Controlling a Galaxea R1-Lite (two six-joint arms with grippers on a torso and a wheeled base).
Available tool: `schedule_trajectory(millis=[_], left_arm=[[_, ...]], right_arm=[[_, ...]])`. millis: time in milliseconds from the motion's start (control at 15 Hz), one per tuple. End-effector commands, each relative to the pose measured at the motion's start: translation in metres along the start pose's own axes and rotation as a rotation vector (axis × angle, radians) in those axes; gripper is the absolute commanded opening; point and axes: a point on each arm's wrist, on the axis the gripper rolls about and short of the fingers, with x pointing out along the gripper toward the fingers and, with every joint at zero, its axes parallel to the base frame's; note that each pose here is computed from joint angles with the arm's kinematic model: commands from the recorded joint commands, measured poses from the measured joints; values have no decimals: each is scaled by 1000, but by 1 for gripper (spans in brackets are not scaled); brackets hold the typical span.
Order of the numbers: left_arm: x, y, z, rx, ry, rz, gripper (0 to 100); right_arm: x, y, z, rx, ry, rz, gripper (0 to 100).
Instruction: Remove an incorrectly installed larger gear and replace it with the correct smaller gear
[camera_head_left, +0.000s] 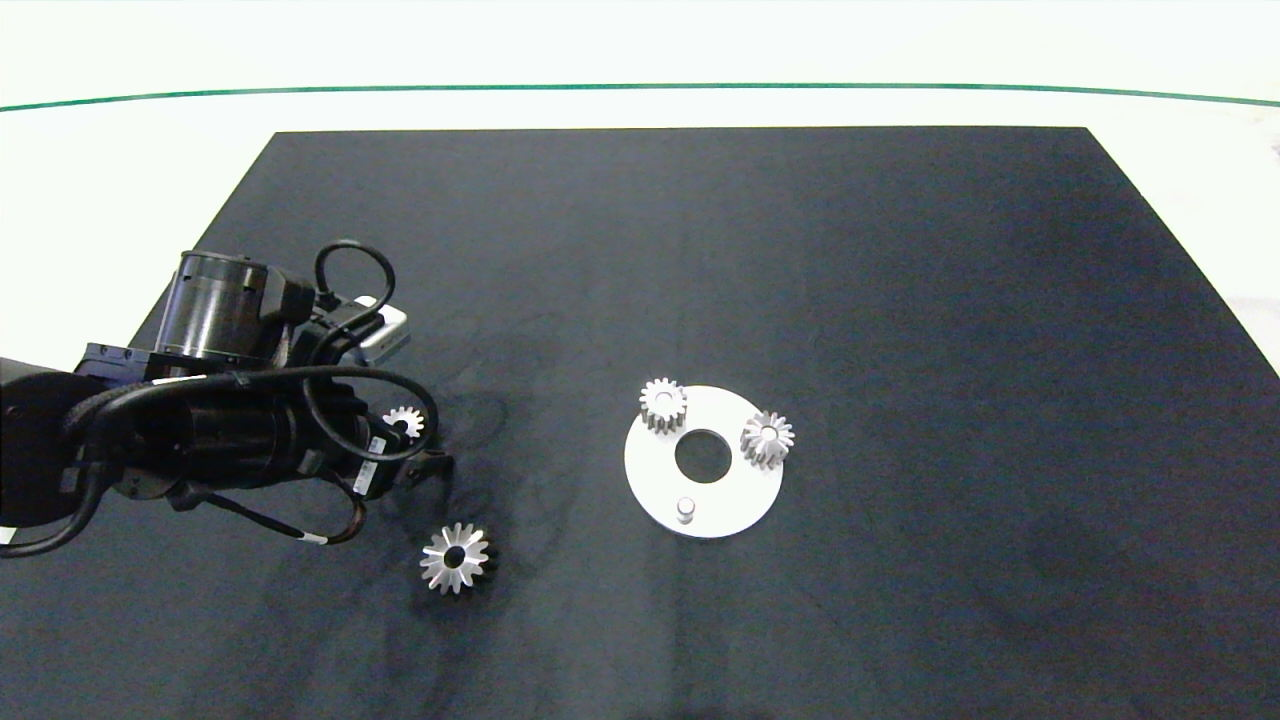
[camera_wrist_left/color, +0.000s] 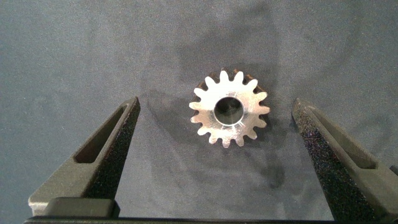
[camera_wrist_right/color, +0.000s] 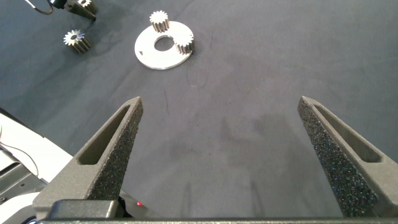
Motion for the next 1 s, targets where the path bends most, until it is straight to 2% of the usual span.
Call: schedule_trajectory(millis=[67,1000], left_arm=[[3,0,-1,2,10,0,95],[9,-3,-2,7,24,-10,66]], right_arm=[[0,0,0,-1,1,2,100],[0,0,0,-1,0,2,100]])
